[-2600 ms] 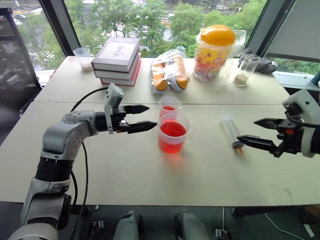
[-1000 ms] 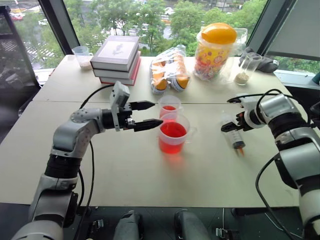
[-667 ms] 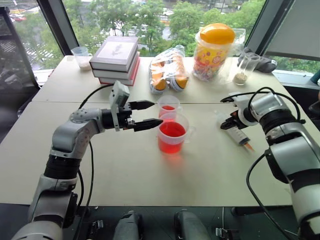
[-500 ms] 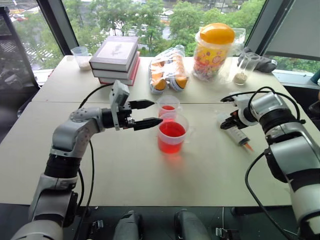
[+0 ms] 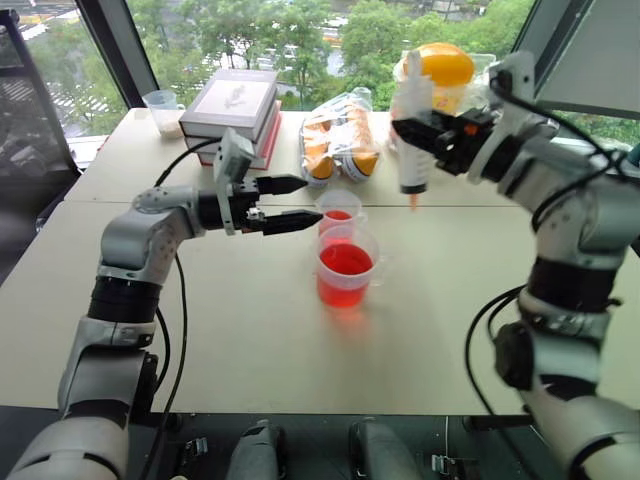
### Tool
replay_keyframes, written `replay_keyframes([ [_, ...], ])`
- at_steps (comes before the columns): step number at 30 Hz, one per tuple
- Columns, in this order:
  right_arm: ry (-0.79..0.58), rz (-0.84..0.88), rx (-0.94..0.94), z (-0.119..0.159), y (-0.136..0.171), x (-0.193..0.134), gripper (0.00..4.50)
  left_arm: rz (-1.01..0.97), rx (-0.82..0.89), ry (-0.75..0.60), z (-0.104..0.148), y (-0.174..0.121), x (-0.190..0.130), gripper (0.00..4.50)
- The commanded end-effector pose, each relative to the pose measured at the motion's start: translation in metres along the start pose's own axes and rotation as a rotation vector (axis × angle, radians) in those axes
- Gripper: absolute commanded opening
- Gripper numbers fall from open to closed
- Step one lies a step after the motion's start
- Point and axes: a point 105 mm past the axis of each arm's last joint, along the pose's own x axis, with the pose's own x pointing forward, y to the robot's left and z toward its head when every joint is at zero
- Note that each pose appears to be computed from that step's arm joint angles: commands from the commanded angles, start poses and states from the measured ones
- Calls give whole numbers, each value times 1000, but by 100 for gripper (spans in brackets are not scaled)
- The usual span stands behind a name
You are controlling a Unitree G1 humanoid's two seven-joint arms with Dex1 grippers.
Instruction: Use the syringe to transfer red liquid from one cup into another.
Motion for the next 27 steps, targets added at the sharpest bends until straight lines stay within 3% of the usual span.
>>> replay_keyframes([
  [1,-186,26,-57,18,28,-11,134,-10,62,-4,15,3,-2,450],
  [11,-259,32,-40,-33,59,-10,134,-42,85,2,23,7,3,450],
  [19,-174,33,-56,-88,67,-17,134,-56,107,-37,35,8,13,450],
  [27,-157,30,-63,-99,69,-20,134,-85,116,-39,36,6,23,450],
])
